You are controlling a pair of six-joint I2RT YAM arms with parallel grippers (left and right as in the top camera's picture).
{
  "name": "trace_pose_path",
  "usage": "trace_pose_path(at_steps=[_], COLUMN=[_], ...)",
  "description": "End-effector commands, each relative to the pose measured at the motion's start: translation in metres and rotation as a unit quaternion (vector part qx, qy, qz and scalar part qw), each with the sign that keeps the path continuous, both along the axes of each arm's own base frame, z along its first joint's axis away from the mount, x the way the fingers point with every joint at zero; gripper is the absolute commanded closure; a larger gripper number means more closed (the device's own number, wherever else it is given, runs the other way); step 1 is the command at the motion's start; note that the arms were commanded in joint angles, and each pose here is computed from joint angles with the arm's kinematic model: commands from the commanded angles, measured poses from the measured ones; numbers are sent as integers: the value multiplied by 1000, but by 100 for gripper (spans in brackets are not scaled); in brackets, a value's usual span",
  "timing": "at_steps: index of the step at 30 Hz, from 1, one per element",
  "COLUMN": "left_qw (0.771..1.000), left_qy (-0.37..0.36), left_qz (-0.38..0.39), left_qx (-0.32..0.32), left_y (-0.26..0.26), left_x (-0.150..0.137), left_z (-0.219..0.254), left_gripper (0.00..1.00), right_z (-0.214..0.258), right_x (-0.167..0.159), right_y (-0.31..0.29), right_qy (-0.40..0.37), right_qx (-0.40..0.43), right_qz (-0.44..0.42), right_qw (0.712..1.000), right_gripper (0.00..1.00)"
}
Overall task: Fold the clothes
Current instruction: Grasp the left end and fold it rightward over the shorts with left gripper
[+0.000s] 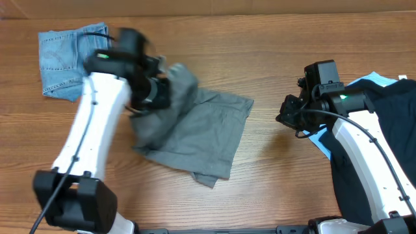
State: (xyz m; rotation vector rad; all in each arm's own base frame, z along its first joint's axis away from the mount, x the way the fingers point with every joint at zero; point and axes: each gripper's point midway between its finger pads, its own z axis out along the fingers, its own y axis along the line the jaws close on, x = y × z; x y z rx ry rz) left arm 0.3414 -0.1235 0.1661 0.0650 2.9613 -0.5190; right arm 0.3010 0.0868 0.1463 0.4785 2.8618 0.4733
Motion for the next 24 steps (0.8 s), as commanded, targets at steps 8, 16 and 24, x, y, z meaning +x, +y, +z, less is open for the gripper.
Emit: trace_pose_path(at_steps=[8,16,24], left_qw=[1000,999,993], left_qy=[29,-1,-73], left_qz=[-8,-32,10], left_qx=[1,23,93], left_y=[-123,-140,-67], left_x=[-57,-64,-2], left_z=[-70,-63,19], left_gripper=[77,46,33], right_z=[5,3,11], right_x=[5,2,-12], right_y=[-3,-3,43], right_qy=[-11,-3,-19], right_qx=[-3,-5,62], right_qz=[-4,-3,130], right_qw=[1000,1000,989], right_gripper=[96,88,79])
